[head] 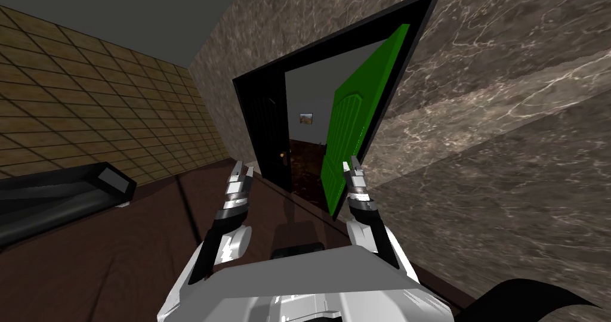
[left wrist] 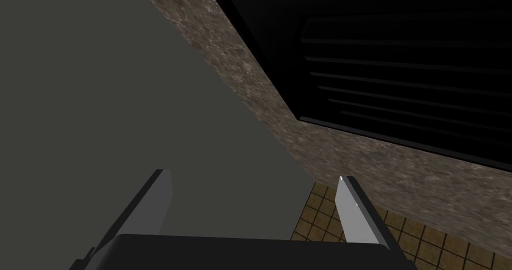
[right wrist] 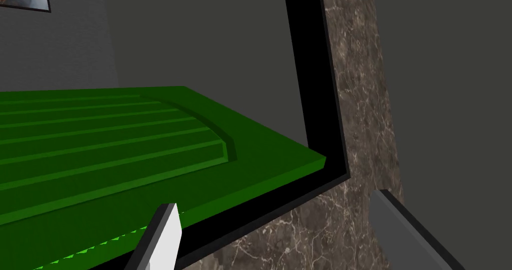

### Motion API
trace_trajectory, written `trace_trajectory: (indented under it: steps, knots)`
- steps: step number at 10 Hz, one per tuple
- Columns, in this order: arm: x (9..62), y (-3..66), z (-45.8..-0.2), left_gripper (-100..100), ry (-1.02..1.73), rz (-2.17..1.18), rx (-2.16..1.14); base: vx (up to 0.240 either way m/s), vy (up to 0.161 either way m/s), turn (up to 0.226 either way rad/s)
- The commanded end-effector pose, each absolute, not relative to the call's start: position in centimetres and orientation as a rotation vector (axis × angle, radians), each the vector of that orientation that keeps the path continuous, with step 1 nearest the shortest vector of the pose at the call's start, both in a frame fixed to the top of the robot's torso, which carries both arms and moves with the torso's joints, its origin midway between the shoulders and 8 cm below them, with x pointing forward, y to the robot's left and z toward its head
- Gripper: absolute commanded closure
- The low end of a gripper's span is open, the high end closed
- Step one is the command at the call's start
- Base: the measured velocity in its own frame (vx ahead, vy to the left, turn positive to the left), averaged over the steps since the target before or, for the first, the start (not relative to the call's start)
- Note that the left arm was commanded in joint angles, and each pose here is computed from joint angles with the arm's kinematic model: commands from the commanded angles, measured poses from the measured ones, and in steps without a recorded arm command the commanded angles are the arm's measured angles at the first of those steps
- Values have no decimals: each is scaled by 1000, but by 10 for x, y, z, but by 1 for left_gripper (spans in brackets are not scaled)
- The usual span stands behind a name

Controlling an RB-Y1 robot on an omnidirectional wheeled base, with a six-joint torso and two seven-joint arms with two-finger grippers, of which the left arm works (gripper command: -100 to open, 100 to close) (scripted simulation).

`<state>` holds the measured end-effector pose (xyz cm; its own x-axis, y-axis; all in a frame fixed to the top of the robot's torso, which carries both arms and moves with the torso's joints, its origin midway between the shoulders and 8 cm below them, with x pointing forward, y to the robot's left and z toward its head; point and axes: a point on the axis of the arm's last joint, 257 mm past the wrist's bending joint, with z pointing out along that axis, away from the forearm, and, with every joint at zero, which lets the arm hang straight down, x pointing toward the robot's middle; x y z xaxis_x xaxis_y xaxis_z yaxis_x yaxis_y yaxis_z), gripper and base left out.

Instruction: Push the door open

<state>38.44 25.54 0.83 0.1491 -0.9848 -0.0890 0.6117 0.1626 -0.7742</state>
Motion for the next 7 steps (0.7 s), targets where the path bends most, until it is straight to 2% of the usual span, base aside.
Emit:
trace_trajectory:
  steps: [1, 7]
  knots:
    - [393, 249, -2, -100, 717, -1297, -680, 88, 65, -12]
    - [429, 219, -44, -100, 818, -1366, -724, 90, 93, -11]
